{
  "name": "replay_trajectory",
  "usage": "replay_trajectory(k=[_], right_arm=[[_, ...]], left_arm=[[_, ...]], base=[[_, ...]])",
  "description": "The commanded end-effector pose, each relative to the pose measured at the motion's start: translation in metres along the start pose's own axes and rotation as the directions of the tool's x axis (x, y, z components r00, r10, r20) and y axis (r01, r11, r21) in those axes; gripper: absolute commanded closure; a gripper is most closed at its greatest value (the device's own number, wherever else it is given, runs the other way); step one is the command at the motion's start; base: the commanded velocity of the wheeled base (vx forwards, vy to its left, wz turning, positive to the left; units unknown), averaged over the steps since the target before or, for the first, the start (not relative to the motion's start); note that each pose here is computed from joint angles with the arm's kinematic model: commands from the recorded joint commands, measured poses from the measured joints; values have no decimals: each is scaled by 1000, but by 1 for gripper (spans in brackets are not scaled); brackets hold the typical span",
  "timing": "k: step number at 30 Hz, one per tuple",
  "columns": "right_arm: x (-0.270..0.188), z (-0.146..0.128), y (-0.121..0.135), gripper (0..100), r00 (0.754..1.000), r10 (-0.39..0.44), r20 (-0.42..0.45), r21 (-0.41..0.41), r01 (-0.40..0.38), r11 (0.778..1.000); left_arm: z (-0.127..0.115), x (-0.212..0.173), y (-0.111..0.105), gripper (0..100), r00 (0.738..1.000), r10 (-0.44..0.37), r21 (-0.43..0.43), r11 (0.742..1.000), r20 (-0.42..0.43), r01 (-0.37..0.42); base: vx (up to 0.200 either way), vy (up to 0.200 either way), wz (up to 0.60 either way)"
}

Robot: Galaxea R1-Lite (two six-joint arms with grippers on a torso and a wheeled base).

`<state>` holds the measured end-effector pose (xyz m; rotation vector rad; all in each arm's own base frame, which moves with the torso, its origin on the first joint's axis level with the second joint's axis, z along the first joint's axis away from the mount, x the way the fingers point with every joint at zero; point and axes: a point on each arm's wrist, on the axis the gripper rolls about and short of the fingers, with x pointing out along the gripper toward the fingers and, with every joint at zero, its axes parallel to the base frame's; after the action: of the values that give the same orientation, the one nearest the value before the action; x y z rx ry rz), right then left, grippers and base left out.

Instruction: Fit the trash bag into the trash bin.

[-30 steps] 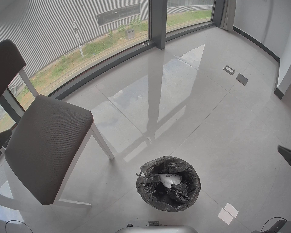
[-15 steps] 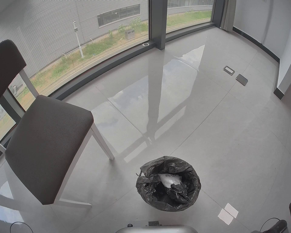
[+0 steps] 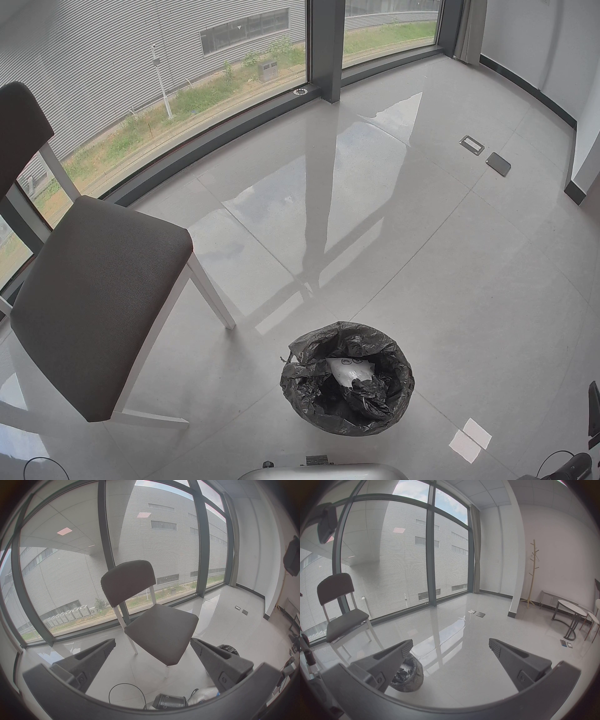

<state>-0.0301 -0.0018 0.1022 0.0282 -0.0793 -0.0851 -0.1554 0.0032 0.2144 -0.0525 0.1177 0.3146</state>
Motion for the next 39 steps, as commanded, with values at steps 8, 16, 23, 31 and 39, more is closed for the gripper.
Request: replay_trajectory(k=[8,16,23,31,39], right_arm=[[6,-27,1,0,995,56,-87,-24,-58,998],[6,-27,1,0,995,42,-88,-15,-44,999],[6,-27,1,0,994,59,-87,-22,-61,998],[6,-27,1,0,995,54,-89,-24,-57,998],[6,-27,1,0,994,59,-87,-22,-61,998]], left_arm=[[-27,-3,8,0,998,-53,23,998,29,53],[-39,20,1,0,998,-65,37,997,4,65],[-58,48,-8,0,997,-50,-23,999,-54,49],[-95,124,-30,0,989,-69,-68,995,133,78],[-118,141,-36,0,973,-163,-5,986,163,166]], base=[[0,0,0],[0,0,0],[0,0,0],[0,0,0],[0,0,0]])
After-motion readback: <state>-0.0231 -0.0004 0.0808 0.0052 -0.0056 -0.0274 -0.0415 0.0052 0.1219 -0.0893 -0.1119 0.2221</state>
